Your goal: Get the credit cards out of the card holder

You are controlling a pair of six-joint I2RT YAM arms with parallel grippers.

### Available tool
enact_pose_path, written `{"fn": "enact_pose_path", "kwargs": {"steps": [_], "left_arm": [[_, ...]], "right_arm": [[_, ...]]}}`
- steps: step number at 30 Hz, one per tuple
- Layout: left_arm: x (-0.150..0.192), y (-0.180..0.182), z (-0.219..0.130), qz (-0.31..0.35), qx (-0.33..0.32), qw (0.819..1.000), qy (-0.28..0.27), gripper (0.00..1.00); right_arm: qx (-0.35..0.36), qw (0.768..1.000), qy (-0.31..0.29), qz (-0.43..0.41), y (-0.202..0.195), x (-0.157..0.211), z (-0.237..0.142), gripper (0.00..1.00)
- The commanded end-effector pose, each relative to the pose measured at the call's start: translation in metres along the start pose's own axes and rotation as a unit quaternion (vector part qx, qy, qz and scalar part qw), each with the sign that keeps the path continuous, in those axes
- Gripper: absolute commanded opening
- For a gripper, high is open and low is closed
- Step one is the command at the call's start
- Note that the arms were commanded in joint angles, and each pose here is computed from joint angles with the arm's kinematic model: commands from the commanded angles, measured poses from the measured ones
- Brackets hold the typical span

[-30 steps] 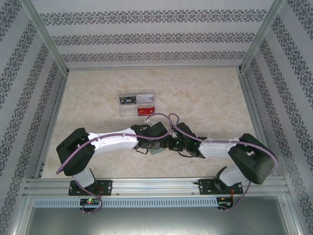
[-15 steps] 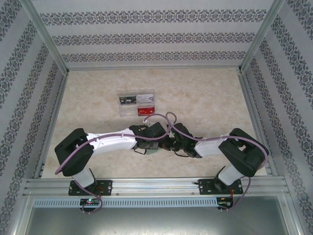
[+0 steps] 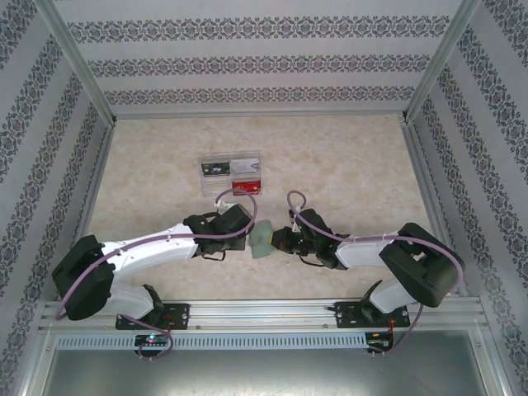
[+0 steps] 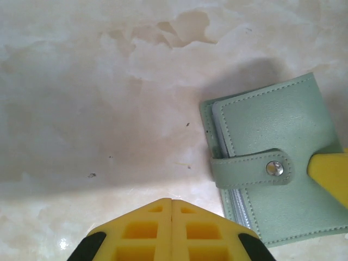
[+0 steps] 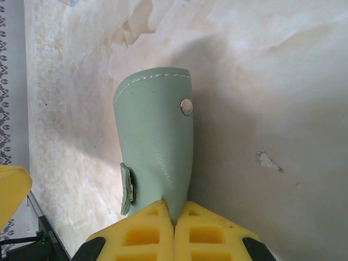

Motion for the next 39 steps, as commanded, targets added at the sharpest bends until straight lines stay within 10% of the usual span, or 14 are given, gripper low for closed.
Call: {"fn": "enact_pose_path", "kwargs": {"steps": [1, 8, 18, 29, 39], "left_arm": [[-0.004, -0.006, -0.001, 0.003, 0.027, 1.000, -0.005, 0.05], [-0.006, -0.035, 0.014, 0.013, 0.106, 0.994, 0.016, 0.39], [-0.003, -0.054, 0.036, 0.037, 0.107, 0.992, 0.047, 0.48], [0.004, -0.043, 0.053, 0.065, -0.006, 0.996, 0.053, 0.46], [0.007, -0.028, 0.058, 0.078, -0.084, 0.992, 0.050, 0.17]], "right_arm": [[0.020, 1.000, -0.005, -0.008, -0.005, 0.004, -0.002, 0.00], [0.001, 0.999, -0.005, -0.041, 0.013, 0.008, -0.001, 0.00], [0.002, 0.999, -0.006, -0.040, 0.013, 0.009, -0.001, 0.00], [0.000, 0.999, -0.007, -0.040, 0.014, 0.009, -0.001, 0.00], [0.001, 0.999, -0.011, -0.040, 0.014, 0.009, -0.005, 0.00]]}}
Point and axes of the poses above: each hand's point on the last joint's axis, 136 mm out from that joint toward the fingers, its own z axis out along the fingers, its own y axis along the line the jaws close on, x = y × z, the point moved 9 cm from there along -z, back along the fingers, and after that the axes turned 2 degrees about -z, right-handed, at the moved point
